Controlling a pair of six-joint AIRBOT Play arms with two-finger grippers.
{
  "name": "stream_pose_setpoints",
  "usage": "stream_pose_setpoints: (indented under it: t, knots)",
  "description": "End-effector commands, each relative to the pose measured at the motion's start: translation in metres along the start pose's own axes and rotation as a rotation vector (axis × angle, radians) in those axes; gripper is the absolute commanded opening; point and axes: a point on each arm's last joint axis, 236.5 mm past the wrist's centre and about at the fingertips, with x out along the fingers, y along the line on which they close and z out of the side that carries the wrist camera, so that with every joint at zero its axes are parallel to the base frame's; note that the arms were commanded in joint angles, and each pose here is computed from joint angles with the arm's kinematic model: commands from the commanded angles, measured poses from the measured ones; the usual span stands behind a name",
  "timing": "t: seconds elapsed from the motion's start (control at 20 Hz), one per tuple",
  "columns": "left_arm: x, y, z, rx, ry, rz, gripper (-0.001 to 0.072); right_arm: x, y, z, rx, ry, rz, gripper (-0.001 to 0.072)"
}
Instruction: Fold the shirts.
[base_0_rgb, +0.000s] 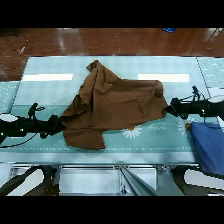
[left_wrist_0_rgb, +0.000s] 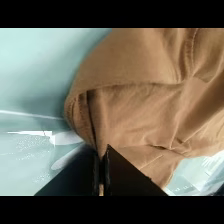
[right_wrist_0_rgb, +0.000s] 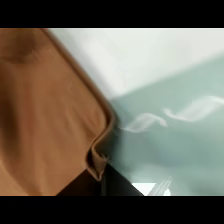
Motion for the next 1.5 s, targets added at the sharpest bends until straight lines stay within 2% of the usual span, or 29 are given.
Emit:
stream_pose_setpoints:
  t: [0.0,0.15,0.35,0.45,0.65,0.75,0.85,0.95,1.05,1.25,1.45]
  knots:
    - [-0.006,-0.013,0.007,0.013,-0.016,-0.035,0.0018,-0.004,0.059,0.007,-0.170,0.046,0.086,0.0022]
    - [-0.055,-0.088,0.046,0.144,-0.147,-0.194,0.0018,-0.065,0.127,0.044,-0.327,-0.067,0.156,0.0021]
    - [-0.220,-0.245,0.088,0.475,-0.562,-0.421,0.0018,-0.229,0.251,0.083,-0.606,-0.475,0.208,0.0021]
    - [-0.308,-0.302,0.079,0.660,-0.770,-0.426,0.0018,-0.324,0.299,0.076,-0.742,-0.712,0.172,0.0021]
    - [-0.441,-0.361,0.024,0.853,-1.095,-0.377,0.0017,-0.480,0.341,0.008,-0.861,-1.092,0.064,0.0021]
    - [-0.476,-0.369,-0.013,0.927,-1.205,-0.317,0.0018,-0.521,0.339,-0.035,-0.895,-1.211,0.011,0.0021]
    - [-0.491,-0.358,-0.047,0.975,-1.279,-0.187,0.0018,-0.555,0.316,-0.068,-0.865,-1.308,-0.104,0.0021]
    - [-0.495,-0.329,-0.074,0.963,-1.326,-0.001,0.0018,-0.575,0.289,-0.100,-0.802,-1.358,-0.188,0.0021]
    - [-0.516,-0.309,-0.111,0.926,-1.442,0.096,0.0018,-0.574,0.267,-0.133,-0.770,-1.325,-0.233,0.0021]
    - [-0.526,-0.289,-0.175,0.993,-1.500,0.083,0.0017,-0.548,0.226,-0.161,-0.693,-1.199,-0.298,0.0021]
    - [-0.503,-0.252,-0.156,0.926,-1.350,0.168,0.0017,-0.499,0.200,-0.144,-0.654,-1.027,-0.331,0.0021]
